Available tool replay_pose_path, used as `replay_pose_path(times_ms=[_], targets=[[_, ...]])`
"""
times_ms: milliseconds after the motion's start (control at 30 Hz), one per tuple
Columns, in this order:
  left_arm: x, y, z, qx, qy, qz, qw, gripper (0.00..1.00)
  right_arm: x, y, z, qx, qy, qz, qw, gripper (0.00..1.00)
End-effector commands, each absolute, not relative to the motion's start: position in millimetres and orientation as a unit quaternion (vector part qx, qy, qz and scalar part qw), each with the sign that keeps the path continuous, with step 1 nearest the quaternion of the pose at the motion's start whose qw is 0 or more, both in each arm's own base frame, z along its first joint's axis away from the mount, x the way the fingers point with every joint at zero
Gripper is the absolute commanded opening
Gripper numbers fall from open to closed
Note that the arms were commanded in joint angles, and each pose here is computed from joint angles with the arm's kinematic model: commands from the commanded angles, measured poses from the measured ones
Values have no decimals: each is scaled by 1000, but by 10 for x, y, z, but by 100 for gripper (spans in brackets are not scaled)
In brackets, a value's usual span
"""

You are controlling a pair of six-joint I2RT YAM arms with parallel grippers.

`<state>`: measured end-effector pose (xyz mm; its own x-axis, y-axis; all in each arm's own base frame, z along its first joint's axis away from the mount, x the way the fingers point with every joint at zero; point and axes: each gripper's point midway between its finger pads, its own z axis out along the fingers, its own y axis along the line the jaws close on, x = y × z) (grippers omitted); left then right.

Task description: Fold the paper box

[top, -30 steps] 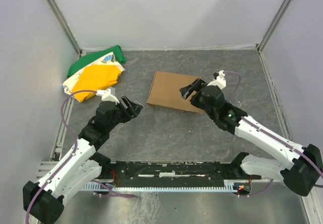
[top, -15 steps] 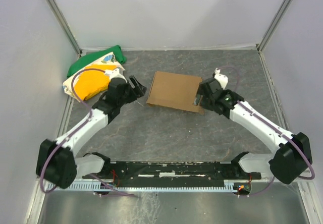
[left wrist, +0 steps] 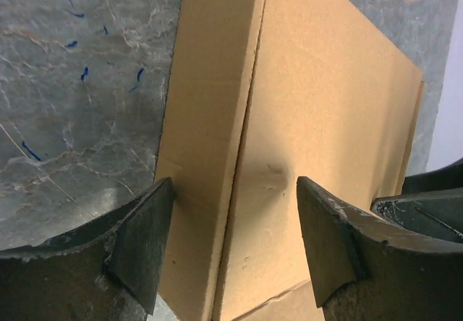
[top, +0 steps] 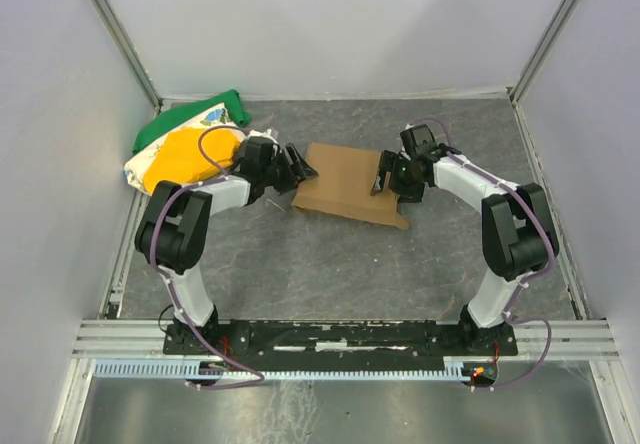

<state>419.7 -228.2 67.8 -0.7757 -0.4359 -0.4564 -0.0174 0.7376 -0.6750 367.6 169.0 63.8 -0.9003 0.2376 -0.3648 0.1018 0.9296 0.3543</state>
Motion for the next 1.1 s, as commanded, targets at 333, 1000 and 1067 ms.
replay_pose_path(times_ms=[333,1000,1067], targets=[[3322,-2745,958,-103,850,-439,274,73,3493,1935,873,48,941,273,196,84],[3575,-2434,992,-101,874,-332,340,75,2251,1507,1710,240,864,323,304,79],[3573,-2448,983,-101,873,-335,339,75,2211,1576,1720,260,847,354,301,80]])
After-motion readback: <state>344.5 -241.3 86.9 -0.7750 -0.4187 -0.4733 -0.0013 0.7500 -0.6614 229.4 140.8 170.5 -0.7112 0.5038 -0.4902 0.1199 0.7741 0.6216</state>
